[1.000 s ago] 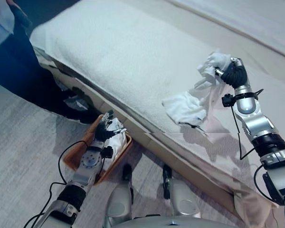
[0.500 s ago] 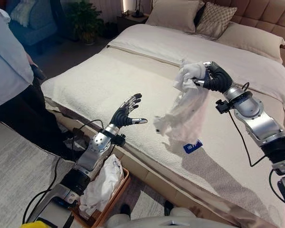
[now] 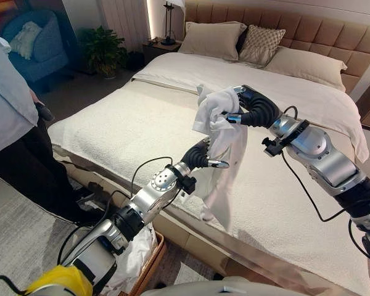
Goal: Pick up clothes into the bucket
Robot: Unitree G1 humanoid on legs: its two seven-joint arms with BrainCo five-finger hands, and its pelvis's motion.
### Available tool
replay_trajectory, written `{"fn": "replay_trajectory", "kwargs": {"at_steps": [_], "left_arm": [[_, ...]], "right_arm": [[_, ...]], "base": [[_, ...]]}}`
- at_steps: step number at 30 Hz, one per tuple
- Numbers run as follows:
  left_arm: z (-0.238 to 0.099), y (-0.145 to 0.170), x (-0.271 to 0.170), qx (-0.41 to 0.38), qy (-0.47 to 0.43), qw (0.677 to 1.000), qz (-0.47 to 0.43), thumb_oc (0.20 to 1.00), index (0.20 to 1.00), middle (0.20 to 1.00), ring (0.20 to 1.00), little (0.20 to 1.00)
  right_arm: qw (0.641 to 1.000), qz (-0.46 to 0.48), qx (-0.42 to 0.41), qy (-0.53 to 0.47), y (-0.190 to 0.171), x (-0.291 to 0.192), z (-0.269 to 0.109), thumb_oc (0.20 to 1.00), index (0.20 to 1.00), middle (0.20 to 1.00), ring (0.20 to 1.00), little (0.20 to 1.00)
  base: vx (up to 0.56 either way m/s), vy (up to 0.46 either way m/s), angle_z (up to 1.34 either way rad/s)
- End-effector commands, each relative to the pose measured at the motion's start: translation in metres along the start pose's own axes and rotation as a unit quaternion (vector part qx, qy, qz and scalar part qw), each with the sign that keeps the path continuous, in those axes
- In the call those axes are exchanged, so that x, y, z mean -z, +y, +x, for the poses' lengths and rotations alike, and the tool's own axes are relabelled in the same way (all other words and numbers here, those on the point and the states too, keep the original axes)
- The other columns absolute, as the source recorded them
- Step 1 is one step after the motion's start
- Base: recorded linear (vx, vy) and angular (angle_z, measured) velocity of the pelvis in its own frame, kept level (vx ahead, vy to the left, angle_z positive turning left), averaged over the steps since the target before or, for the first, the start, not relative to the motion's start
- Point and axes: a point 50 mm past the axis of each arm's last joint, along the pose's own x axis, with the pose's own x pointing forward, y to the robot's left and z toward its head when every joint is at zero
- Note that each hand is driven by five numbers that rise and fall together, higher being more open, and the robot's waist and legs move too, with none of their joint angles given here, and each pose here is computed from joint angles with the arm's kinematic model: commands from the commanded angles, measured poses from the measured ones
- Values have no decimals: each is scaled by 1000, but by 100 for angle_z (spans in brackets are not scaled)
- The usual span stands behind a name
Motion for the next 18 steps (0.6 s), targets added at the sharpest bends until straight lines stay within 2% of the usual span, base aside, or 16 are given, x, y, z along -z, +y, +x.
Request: {"fn": "replay_trajectory", "kwargs": {"at_steps": [1,2,8,15,17,18], "left_arm": [[22,-13,-26,62,-28,997,-21,1000,1000,1000,1000,1000],[28,-25,-26,92,-20,994,-51,1000,1000,1000,1000,1000],[38,-41,-28,117,-15,991,-58,1000,1000,1000,1000,1000],[49,-42,-19,66,-19,996,-64,1000,1000,1000,1000,1000],[49,-42,-16,61,-18,996,-69,1000,1000,1000,1000,1000],[48,-42,-11,48,-17,995,-86,934,934,934,934,934]], "right_arm": [[995,7,-21,-96,-2,-41,18,200,200,200,200,200],[993,42,-30,-107,3,-43,20,200,200,200,200,200],[985,101,-50,-127,15,-46,22,200,200,200,200,200],[961,211,-40,-173,26,-48,19,200,200,200,200,200],[959,217,-39,-177,27,-49,18,200,200,200,200,200],[958,221,-25,-181,25,-48,15,200,200,200,200,200]], "base": [[0,0,0],[0,0,0],[0,0,0],[0,0,0],[0,0,0],[0,0,0]]}}
